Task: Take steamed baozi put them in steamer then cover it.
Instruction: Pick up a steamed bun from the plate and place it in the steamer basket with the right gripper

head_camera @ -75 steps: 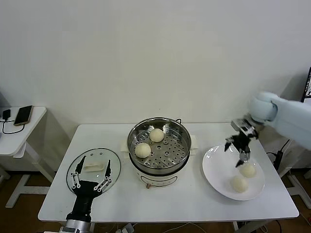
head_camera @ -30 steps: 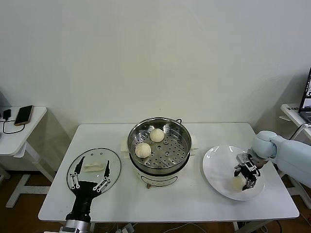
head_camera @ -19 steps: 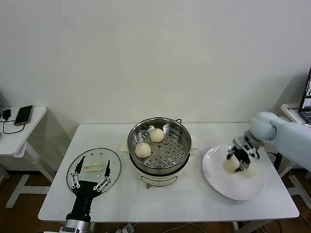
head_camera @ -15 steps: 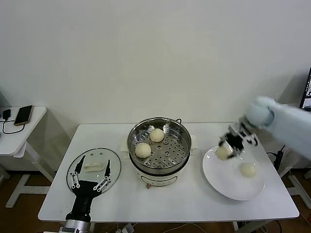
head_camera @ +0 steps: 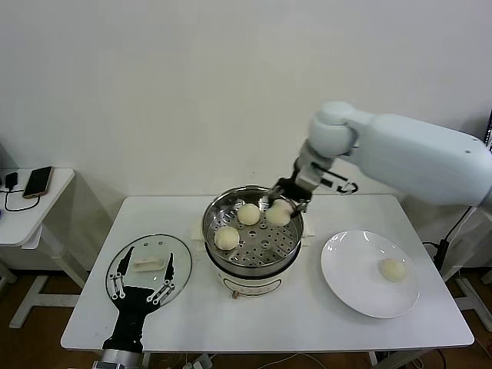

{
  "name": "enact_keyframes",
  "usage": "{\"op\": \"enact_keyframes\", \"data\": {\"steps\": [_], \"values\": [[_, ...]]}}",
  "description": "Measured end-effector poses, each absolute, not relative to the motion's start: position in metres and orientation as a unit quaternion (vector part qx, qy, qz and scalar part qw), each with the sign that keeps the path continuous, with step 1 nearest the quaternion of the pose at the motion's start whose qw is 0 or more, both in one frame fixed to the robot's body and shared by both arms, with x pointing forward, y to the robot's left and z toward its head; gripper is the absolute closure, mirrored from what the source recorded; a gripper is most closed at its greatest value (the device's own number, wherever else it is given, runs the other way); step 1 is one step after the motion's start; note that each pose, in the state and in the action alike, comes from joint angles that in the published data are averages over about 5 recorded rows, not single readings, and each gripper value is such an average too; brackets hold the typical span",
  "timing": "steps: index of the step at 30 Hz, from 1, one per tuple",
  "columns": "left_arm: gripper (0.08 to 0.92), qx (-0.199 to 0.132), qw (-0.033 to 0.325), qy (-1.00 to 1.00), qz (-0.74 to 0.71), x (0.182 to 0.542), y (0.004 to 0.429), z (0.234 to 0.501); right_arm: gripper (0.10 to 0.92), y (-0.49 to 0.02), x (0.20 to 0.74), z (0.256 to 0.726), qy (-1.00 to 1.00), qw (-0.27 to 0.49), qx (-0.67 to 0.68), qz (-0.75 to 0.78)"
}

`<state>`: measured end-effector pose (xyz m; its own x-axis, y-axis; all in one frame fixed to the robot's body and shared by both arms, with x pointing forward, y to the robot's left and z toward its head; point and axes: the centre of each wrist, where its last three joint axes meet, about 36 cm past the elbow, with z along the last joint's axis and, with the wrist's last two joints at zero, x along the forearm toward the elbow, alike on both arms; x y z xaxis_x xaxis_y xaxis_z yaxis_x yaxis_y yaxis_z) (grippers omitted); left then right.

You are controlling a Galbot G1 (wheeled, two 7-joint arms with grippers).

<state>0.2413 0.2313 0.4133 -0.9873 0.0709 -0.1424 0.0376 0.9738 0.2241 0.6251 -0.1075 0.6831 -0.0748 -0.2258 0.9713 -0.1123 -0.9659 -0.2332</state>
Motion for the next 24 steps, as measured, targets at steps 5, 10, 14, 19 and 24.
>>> {"op": "enact_keyframes", "data": {"steps": [5, 10, 14, 19, 24], "values": [[0.177, 0.026, 0.076, 0.991, 0.111, 0.242, 0.232, 0.414, 0.361, -0.083, 0.616, 0.665, 0.062, 0.075, -0.689, -0.718], [0.177, 0.024, 0.076, 0.991, 0.111, 0.241, 0.232, 0.414, 0.36, -0.071, 0.612, 0.647, 0.019, 0.096, -0.693, -0.714], [0.177, 0.023, 0.077, 0.991, 0.11, 0.241, 0.232, 0.415, 0.36, -0.067, 0.61, 0.634, -0.006, 0.1, -0.693, -0.714], [0.177, 0.022, 0.079, 0.991, 0.107, 0.241, 0.233, 0.416, 0.349, -0.063, 0.607, 0.622, -0.028, 0.105, -0.692, -0.714], [0.177, 0.02, 0.079, 0.991, 0.104, 0.242, 0.233, 0.416, 0.297, -0.06, 0.605, 0.613, -0.042, 0.112, -0.688, -0.716]]}}
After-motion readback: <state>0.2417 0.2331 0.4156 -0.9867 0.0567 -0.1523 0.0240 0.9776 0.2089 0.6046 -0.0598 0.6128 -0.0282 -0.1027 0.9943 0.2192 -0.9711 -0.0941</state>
